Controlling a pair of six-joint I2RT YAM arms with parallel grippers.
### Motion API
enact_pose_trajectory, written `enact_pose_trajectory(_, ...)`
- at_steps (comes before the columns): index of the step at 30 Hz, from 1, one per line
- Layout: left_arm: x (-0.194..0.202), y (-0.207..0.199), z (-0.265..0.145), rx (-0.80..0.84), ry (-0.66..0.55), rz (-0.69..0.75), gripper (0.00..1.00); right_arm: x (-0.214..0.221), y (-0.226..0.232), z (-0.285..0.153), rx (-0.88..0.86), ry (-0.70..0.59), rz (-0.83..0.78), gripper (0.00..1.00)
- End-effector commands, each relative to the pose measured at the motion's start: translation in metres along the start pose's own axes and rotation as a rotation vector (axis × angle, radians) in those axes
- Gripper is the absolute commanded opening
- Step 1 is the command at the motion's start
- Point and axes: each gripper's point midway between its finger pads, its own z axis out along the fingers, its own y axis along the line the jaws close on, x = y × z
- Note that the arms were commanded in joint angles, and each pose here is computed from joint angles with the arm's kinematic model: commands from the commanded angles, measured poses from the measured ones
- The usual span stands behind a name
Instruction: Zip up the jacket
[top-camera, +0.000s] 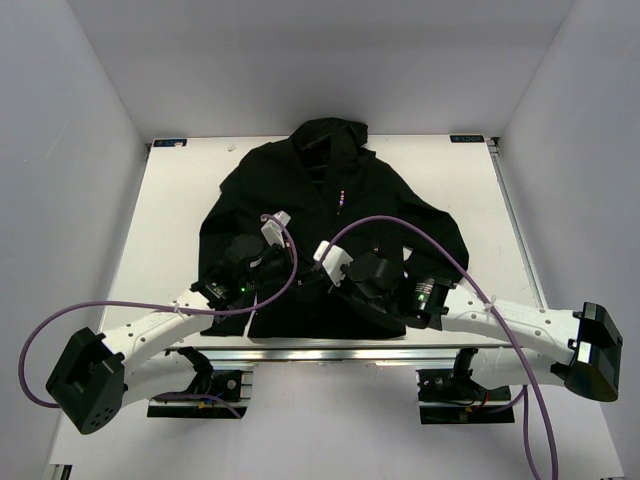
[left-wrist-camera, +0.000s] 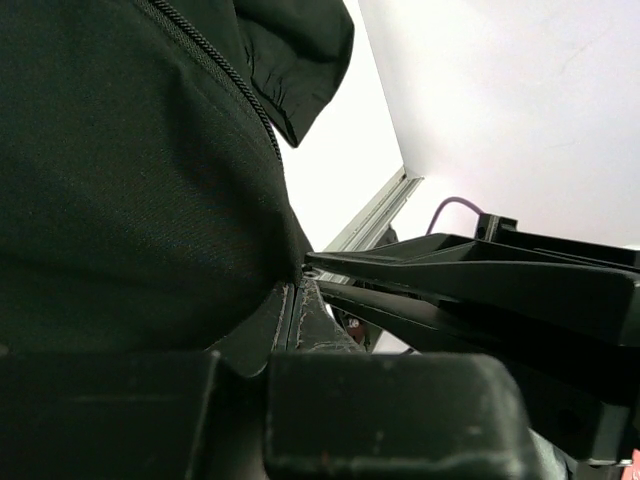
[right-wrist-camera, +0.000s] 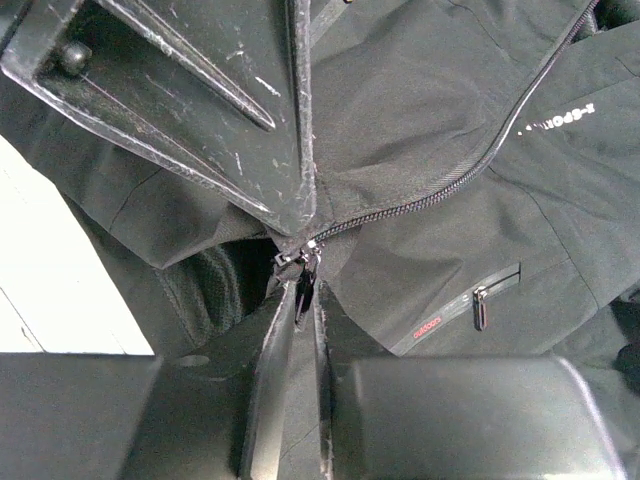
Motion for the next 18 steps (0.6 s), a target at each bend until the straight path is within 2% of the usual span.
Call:
enact_pose_trajectory(1, -0.012, -0.025, -0.003, 0.065, -0.018, 0.042, 0.0, -0.024, -0.005, -0.005, 0.011, -0.056, 0.023, 0.19)
enact_pose_trajectory(6, -0.012, -0.025, -0.003, 0.065, -0.016, 0.046, 0.0, -0.025, -0.008, -0.005, 0.031, -0.07, 0.03, 0.0)
enact_pose_trajectory(14, -0.009, -0.022, -0.005, 0.04, 0.005, 0.057, 0.0, -0.031, -0.028, -0.007, 0.146, -0.097, 0.058, 0.0)
enact_pose_trajectory(18, -0.006, -0.022, -0.006, 0.032, 0.039, 0.065, 0.0, -0.032, -0.045, -0.004, 0.256, -0.08, 0.071, 0.0)
